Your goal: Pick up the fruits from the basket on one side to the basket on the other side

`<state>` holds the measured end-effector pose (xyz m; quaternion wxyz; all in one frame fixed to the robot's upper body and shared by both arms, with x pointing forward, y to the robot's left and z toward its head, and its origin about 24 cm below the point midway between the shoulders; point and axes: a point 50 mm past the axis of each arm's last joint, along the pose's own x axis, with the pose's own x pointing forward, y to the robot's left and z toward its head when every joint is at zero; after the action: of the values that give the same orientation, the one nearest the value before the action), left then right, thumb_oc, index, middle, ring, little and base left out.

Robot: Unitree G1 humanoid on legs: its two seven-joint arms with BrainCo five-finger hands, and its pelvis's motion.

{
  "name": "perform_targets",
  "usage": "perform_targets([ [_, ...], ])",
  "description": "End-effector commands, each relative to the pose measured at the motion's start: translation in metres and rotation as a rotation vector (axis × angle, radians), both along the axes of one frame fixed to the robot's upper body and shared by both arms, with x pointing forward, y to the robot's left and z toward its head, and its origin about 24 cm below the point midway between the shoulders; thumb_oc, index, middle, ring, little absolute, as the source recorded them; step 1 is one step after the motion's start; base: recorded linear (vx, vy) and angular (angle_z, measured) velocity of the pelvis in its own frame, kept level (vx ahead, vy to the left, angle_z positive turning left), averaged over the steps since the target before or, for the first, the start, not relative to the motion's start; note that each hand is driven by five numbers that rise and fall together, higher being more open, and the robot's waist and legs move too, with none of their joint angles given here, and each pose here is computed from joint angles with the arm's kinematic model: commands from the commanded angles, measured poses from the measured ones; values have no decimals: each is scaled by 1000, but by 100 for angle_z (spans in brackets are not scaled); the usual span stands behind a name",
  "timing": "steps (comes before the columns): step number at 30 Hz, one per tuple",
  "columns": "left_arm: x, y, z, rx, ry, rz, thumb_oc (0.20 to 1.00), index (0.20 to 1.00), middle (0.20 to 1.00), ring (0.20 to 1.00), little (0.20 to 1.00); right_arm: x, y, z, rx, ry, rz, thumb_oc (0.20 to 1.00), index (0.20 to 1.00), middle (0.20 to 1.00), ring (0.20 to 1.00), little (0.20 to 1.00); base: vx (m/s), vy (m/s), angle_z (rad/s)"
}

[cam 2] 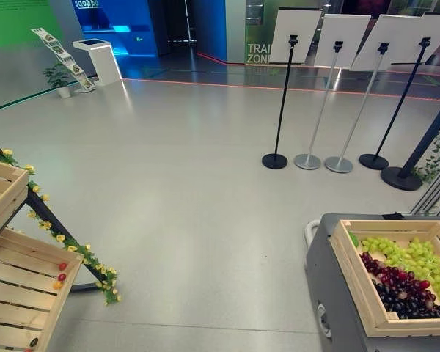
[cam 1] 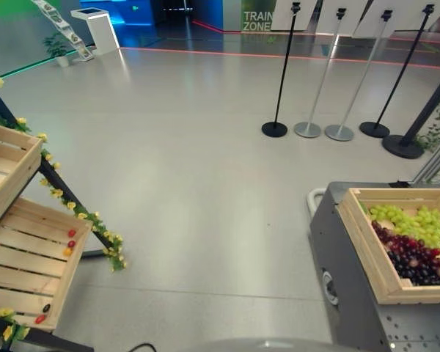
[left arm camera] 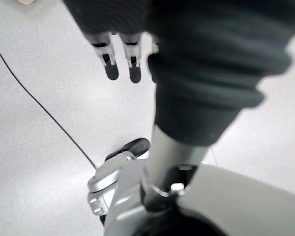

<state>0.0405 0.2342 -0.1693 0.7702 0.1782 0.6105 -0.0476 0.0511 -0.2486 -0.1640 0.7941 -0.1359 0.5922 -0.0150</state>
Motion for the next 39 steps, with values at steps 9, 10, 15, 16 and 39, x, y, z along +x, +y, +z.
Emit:
perform_targets([
  [9, 36, -13, 2, -72, -125, 131, 1000, 1000, 1000, 1000, 1000, 8, -1, 1, -13, -8, 26, 1000, 1000, 1000, 1000, 1000, 7, 25, -2],
  [10, 33, -14, 1, -70, -108, 115, 1000, 1000, 1000, 1000, 1000, 9, 0, 1, -12, -6, 31, 1000, 1000, 1000, 1000, 1000, 0, 0, 0],
  [15, 29, -14, 0, -63, -77, 82, 1000, 1000, 1000, 1000, 1000, 9, 1, 0, -11, 4, 43, 1000, 1000, 1000, 1000, 1000, -1, 52, -7],
  [16, 29, -14, 1, -62, -77, 76, 1000, 1000, 1000, 1000, 1000, 9, 2, 0, -9, 4, 44, 1000, 1000, 1000, 1000, 1000, -6, 33, -9],
  [39, 53, 5, 9, 2, -107, 10, 1000, 1000, 1000, 1000, 1000, 32, -4, 6, -22, -64, 8, 1000, 1000, 1000, 1000, 1000, 41, 33, -16],
])
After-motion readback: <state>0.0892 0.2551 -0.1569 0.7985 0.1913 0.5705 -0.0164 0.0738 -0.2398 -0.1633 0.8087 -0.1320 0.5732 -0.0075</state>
